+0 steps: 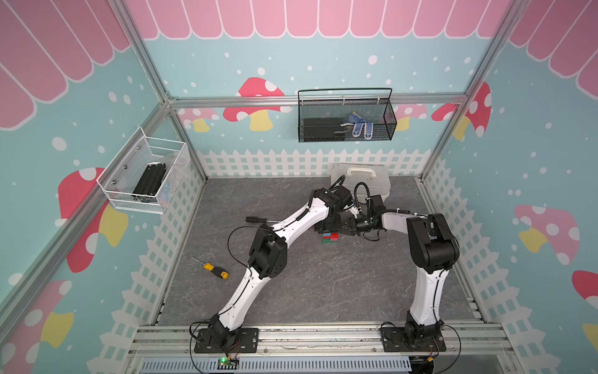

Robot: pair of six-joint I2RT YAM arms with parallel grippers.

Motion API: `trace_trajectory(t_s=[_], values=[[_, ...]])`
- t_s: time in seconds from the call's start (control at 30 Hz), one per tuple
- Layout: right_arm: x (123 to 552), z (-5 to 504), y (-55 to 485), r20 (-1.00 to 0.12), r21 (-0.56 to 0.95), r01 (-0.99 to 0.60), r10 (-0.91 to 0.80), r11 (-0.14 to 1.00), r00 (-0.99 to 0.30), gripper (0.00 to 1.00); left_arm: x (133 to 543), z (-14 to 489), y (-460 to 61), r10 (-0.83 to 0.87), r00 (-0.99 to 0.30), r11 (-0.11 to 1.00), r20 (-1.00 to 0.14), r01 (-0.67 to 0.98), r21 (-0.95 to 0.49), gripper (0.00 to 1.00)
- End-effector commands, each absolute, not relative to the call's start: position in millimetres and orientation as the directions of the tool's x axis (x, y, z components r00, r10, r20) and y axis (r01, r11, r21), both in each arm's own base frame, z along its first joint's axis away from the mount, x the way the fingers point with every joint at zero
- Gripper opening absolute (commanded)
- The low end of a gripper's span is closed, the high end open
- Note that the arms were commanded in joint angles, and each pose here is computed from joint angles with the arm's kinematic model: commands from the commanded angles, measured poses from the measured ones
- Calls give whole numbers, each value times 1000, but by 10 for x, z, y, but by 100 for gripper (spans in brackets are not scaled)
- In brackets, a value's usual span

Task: Assemble the number 5 with lego
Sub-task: Assemble the lego brick with the lego brick.

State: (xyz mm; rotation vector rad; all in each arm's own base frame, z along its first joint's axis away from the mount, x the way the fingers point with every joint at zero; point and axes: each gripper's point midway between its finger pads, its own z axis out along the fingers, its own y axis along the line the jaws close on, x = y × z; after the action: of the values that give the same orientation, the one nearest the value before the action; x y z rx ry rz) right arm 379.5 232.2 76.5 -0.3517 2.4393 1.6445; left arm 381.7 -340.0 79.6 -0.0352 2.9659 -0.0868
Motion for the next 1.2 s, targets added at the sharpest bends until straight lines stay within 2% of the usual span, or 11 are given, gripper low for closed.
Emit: trace_trajectory(t_s=[0.0,0.47,0.73,1.17], values=[[3384,37,2200,-25,838,-76,-101,541,-995,0,3670,196,-3430,-16,-998,1000,-68,-17,10,28],[3269,-274,2059,32,786,-22,-77,617,-997,0,3575,118,-3438,-38,-997,999,-62,-36,-18,36],[3250,-312,2041,45,785,-11,-74,620,-996,0,3565,73,-3497,-29,-998,999,-54,-27,-41,38],[3323,-137,2075,6,795,-50,-89,604,-996,0,3679,370,-3615,-22,-994,994,-107,-11,-104,53]])
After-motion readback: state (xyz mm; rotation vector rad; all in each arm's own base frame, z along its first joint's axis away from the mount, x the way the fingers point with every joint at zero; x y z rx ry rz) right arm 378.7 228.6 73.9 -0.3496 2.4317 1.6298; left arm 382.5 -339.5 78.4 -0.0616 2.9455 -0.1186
